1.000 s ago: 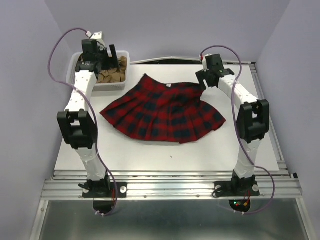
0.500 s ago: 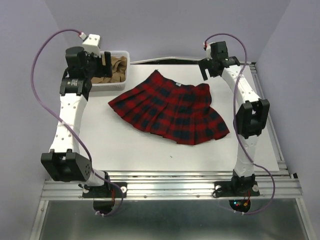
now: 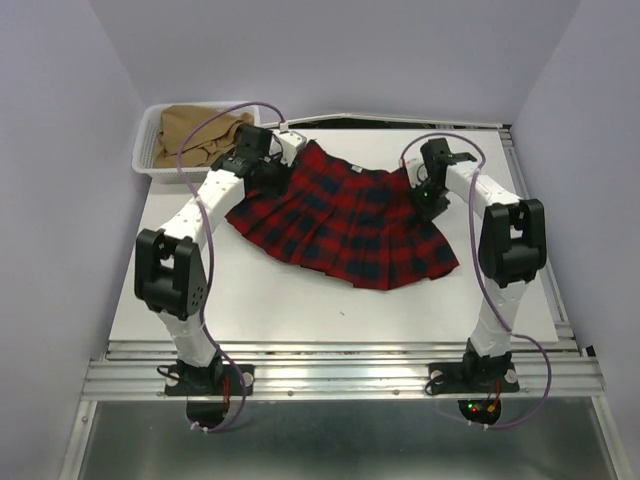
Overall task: Fold and stack the skirts
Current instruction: Flatten the skirt out
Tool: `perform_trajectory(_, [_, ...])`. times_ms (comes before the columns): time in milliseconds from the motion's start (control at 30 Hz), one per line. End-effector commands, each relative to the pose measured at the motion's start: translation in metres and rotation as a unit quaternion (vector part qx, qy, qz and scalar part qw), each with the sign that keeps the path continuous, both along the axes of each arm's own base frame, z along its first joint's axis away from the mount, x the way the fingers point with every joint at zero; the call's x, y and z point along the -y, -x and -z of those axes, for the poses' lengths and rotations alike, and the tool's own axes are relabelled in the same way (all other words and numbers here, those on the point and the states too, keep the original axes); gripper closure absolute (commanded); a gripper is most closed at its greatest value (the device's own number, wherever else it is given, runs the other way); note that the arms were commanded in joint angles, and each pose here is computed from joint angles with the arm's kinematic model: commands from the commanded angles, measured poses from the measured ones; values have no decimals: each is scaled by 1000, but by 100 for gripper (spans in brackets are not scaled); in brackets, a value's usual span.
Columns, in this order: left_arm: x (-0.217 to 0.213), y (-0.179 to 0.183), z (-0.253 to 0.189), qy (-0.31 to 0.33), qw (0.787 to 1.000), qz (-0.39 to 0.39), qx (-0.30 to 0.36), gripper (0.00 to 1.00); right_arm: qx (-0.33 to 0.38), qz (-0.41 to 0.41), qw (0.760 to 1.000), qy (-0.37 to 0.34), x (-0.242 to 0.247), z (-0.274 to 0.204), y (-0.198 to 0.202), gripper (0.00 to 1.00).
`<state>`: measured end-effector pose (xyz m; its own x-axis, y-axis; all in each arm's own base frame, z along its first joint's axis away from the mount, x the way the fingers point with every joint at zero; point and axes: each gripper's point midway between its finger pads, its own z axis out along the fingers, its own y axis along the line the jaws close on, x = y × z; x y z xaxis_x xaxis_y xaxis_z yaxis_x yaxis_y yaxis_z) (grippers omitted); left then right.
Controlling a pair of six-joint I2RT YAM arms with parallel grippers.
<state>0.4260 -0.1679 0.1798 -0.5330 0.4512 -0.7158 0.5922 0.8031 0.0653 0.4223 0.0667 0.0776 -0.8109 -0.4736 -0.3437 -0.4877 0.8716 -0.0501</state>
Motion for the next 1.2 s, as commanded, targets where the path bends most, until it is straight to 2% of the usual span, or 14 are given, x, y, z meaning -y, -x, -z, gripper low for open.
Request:
perform_trajectory(0, [-7, -5, 15, -27, 999, -12, -29, 62, -49, 2, 998, 42, 17, 31, 30, 69])
perform_trajectory(133, [-11, 1, 35, -41, 998, -13, -51, 65, -101, -12, 994, 50, 23, 52, 71, 76])
perform_trajectory(200, [-10, -8, 2, -23, 1000, -12, -4, 62, -92, -9, 995, 30, 18, 37, 78, 73])
perform_trajectory(233, [-9, -14, -14, -8, 1000, -14, 17, 54, -77, -9, 997, 4, 9, 26, 74, 69])
perform_trajectory(267, [-5, -19, -31, 23, 999, -1, 30, 43, -37, -2, 999, -19, 3, 1, 56, 56])
perform_trajectory(300, [2, -34, -62, 41, 997, 6, 61, 27, -17, 13, 999, -43, -5, -14, 45, 49])
perform_trajectory(333, [6, -42, -75, 48, 996, 12, 73, 24, 1, 17, 997, -73, -16, -28, 35, 38])
perform_trajectory(367, [12, -52, -87, 55, 995, 19, 84, 20, 26, 30, 995, -89, -18, -42, 20, 21])
perform_trajectory(467, [29, -96, -113, 78, 990, 17, 113, 16, 83, 78, 984, -140, -30, -75, -24, 16])
perform_trajectory(567, [40, -137, -112, 99, 986, -3, 133, 15, 100, 128, 976, -147, -26, -70, -51, 11])
perform_trajectory(767, [45, -185, -82, 119, 979, -41, 161, 14, 67, 194, 966, -159, -12, -18, -88, 14])
perform_trajectory(867, [40, -192, -61, 114, 981, -54, 150, 21, 52, 209, 964, -157, -8, 8, -100, 17])
perform_trajectory(1000, [27, -177, -27, 91, 989, -56, 107, 32, 37, 227, 960, -162, 0, 29, -104, 22])
perform_trajectory(1167, [5, -140, 22, 37, 997, -60, 32, 52, 10, 214, 967, -138, 15, 47, -85, 38])
